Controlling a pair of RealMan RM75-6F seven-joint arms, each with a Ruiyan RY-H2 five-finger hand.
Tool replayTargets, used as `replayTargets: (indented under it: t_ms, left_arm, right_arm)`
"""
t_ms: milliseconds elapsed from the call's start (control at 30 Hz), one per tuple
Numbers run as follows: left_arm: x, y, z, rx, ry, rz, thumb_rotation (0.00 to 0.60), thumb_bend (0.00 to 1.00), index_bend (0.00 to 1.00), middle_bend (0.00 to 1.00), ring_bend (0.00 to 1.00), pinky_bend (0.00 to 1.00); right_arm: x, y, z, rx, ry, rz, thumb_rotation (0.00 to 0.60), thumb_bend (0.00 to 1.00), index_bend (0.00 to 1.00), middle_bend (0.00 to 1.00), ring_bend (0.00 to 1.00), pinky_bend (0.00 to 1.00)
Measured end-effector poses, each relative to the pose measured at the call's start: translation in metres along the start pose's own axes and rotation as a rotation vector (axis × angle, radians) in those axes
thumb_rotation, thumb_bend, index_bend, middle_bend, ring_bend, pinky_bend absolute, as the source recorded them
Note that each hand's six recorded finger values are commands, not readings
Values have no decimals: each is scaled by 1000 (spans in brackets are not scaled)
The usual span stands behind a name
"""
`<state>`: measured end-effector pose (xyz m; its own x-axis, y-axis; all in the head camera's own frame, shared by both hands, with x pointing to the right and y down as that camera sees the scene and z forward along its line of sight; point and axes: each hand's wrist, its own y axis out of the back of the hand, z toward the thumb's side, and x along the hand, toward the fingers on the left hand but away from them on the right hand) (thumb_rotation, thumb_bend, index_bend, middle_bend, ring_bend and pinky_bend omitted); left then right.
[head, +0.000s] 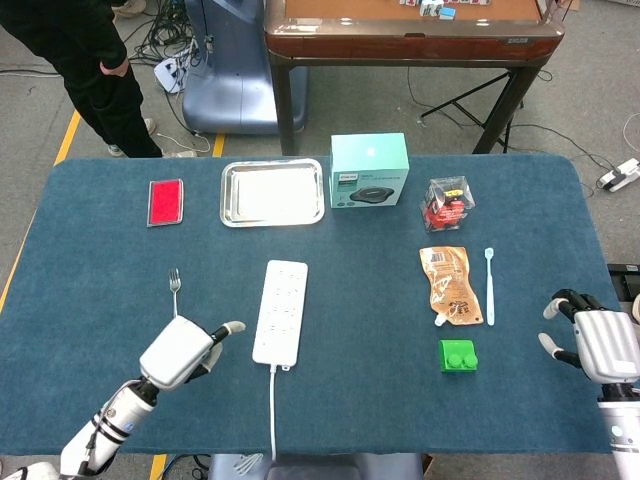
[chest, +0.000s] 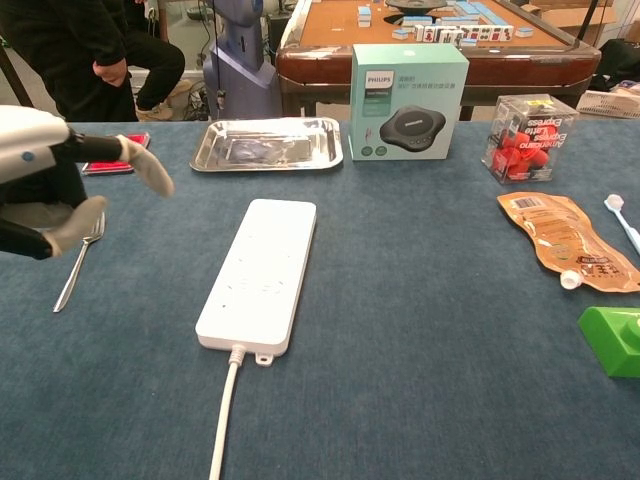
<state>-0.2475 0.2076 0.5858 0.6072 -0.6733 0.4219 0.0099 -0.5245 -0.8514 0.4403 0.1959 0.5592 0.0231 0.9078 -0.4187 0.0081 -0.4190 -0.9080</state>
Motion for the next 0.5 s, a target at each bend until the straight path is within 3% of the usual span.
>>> replayTargets:
  t_ms: [233,500]
  left_arm:
    - [22,-20,21,30,-78,-90,600,685,322,1000,1000,1000]
    - [39,-52,16,2,-44,-172,600,685,323,1000,1000,1000]
  right_arm:
    - [0,-1,-7,-5,-16,4,600,183,482,354,361,634]
    - [-2,-7,-10,-6,-23,24,600,183,482,354,361,634]
